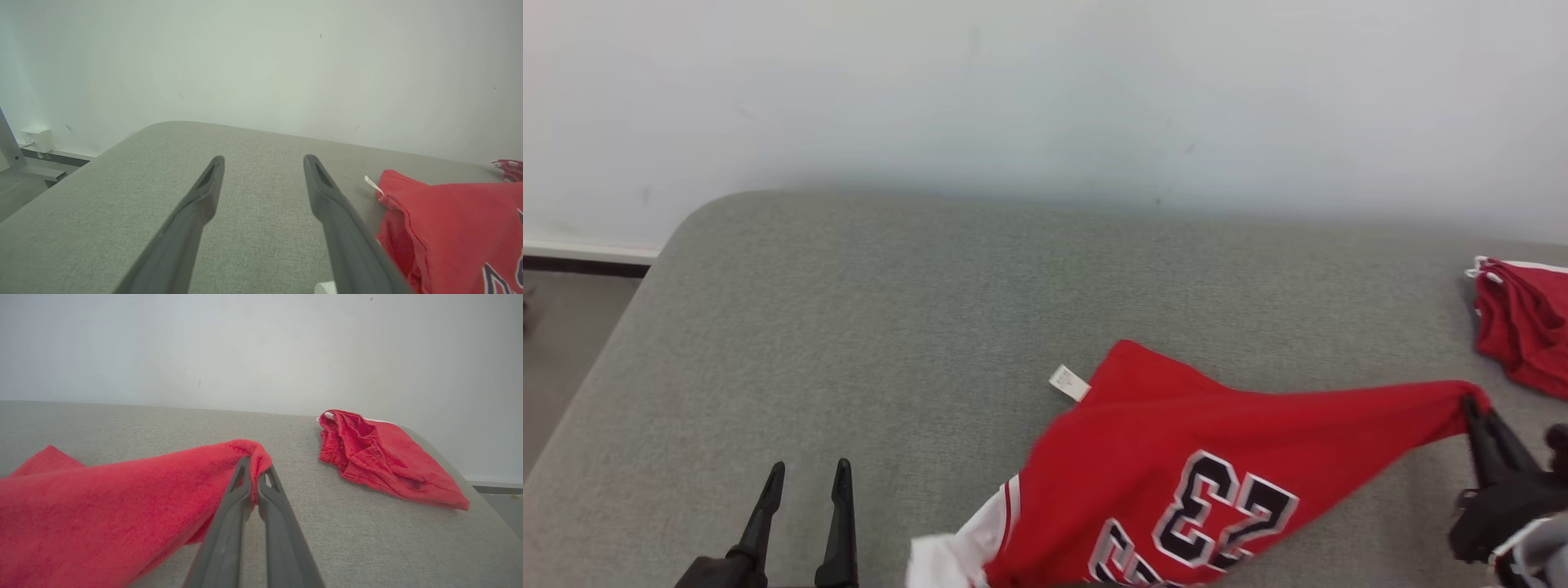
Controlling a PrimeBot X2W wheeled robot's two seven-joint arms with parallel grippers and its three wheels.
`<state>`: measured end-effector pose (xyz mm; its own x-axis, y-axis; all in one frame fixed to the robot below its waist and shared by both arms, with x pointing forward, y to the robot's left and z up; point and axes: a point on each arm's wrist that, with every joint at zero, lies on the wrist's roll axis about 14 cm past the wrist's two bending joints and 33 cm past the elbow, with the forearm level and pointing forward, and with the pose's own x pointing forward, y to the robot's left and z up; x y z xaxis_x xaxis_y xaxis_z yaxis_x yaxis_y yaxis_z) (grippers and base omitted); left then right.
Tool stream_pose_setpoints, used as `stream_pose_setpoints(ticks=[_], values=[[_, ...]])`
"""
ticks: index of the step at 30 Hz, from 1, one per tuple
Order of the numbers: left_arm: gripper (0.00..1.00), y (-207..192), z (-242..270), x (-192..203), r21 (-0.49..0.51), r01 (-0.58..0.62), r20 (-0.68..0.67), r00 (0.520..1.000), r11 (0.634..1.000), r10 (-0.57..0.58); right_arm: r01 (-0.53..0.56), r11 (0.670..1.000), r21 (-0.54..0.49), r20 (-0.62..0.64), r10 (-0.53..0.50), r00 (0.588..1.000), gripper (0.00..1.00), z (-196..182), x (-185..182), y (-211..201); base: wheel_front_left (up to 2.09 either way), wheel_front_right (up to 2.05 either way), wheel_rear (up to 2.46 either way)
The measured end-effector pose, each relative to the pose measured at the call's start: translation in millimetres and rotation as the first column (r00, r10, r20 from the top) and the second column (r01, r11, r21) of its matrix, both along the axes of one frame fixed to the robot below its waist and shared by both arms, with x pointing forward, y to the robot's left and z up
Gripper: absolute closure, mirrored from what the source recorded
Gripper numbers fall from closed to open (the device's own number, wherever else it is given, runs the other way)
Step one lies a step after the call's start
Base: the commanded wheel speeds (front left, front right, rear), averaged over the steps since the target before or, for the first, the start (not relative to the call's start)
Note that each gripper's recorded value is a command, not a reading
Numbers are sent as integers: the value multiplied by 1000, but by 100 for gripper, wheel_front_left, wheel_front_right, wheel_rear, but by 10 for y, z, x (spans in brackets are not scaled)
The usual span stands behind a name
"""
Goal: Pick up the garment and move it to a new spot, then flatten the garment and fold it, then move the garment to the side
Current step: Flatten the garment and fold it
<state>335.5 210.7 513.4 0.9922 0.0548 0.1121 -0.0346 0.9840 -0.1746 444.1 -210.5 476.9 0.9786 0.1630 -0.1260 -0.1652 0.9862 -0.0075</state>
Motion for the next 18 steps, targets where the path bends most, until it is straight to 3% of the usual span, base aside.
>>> stream_pose_setpoints(ticks=[7, 8, 9, 10, 18], values=[[0, -173, 25, 101, 3, 53, 8, 999, 999, -53, 156, 987, -26, -14, -156, 988, 100, 34, -349, -659, 0, 0, 0], [0, -187, 24, 109, 2, 57, 8, 998, 998, -57, 172, 985, -25, -21, -172, 985, 82, 23, -393, -703, 0, 0, 0], [0, -196, 23, 114, 1, 60, 7, 998, 998, -60, 181, 983, -26, -25, -182, 983, 51, 17, -428, -725, 0, 0, 0], [0, -201, 21, 117, 1, 61, 7, 998, 998, -61, 183, 983, -25, -25, -184, 983, 0, 21, -449, -715, 0, 0, 0], [0, -198, 43, 129, 8, 62, 13, 998, 998, -62, 176, 984, -6, 118, -174, 978, 0, 438, -495, -522, 0, 0, 0]])
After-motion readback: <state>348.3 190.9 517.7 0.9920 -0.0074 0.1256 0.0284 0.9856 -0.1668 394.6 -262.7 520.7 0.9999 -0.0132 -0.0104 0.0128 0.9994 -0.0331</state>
